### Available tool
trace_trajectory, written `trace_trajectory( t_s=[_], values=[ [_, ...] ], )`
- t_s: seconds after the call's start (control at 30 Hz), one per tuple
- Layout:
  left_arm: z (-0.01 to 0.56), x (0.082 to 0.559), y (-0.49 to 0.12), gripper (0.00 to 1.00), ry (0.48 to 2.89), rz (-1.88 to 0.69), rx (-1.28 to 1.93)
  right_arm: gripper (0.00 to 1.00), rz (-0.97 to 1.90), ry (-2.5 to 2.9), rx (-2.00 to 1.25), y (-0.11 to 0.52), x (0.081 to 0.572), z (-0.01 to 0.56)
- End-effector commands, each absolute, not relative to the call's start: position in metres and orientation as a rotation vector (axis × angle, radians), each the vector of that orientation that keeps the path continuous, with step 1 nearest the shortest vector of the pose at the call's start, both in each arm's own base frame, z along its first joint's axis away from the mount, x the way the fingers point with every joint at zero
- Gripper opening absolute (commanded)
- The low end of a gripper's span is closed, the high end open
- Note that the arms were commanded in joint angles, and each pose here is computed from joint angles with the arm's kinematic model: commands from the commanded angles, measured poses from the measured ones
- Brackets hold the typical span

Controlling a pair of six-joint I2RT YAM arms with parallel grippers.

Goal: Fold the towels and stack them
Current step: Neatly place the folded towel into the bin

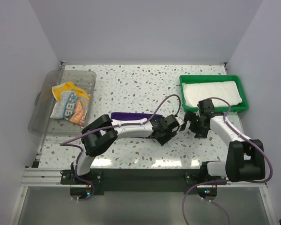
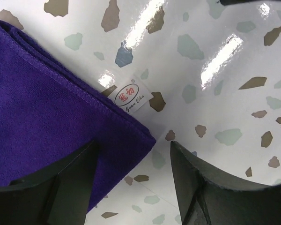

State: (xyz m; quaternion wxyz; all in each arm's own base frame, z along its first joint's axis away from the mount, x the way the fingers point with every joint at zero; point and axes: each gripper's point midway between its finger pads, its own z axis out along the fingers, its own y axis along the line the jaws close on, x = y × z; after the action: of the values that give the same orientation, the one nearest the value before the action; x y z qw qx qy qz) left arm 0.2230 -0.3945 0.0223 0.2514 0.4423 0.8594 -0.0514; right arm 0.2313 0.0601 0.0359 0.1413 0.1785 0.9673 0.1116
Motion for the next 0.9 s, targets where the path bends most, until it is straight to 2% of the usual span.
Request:
trace_trajectory(
  t_s=[0.0, 0.13, 0.17, 0.23, 0.37, 0.4, 0.43, 0.47, 0.7, 0.87],
  values=[
    [0.015, 0.228, -0.389, 0.67, 2.342, -0.069, 1.221, 0.99, 0.406, 2.736, 0.507, 0.068, 0.238, 0.047],
    [-0.008, 0.226, -0.375, 0.60, 2.382, 0.012, 1.217, 0.99, 0.458, 2.727, 0.506, 0.074, 0.241, 0.048],
    [-0.012, 0.226, -0.373, 0.52, 2.390, 0.025, 1.219, 0.99, 0.475, 2.724, 0.506, 0.077, 0.242, 0.049],
    [-0.025, 0.224, -0.364, 0.45, 2.416, 0.065, 1.222, 0.99, 0.519, 2.718, 0.508, 0.082, 0.243, 0.049],
    [-0.036, 0.222, -0.357, 0.23, 2.430, 0.080, 1.204, 0.99, 0.609, 2.695, 0.518, 0.093, 0.248, 0.049],
    [-0.036, 0.224, -0.358, 0.10, 2.423, 0.072, 1.195, 0.99, 0.639, 2.680, 0.522, 0.096, 0.251, 0.049],
    [-0.031, 0.226, -0.359, 0.03, 2.420, 0.056, 1.174, 0.99, 0.673, 2.671, 0.548, 0.100, 0.252, 0.049],
    [-0.029, 0.227, -0.360, 0.00, 2.414, 0.039, 1.164, 0.99, 0.727, 2.671, 0.554, 0.106, 0.252, 0.048],
    [0.021, 0.233, -0.382, 0.00, 2.303, -0.171, 1.055, 0.99, 0.997, 2.587, 0.656, 0.136, 0.267, 0.040],
    [0.037, 0.233, -0.388, 0.00, 2.276, -0.250, 1.014, 0.99, 1.088, 2.572, 0.735, 0.154, 0.273, 0.032]
  ],
)
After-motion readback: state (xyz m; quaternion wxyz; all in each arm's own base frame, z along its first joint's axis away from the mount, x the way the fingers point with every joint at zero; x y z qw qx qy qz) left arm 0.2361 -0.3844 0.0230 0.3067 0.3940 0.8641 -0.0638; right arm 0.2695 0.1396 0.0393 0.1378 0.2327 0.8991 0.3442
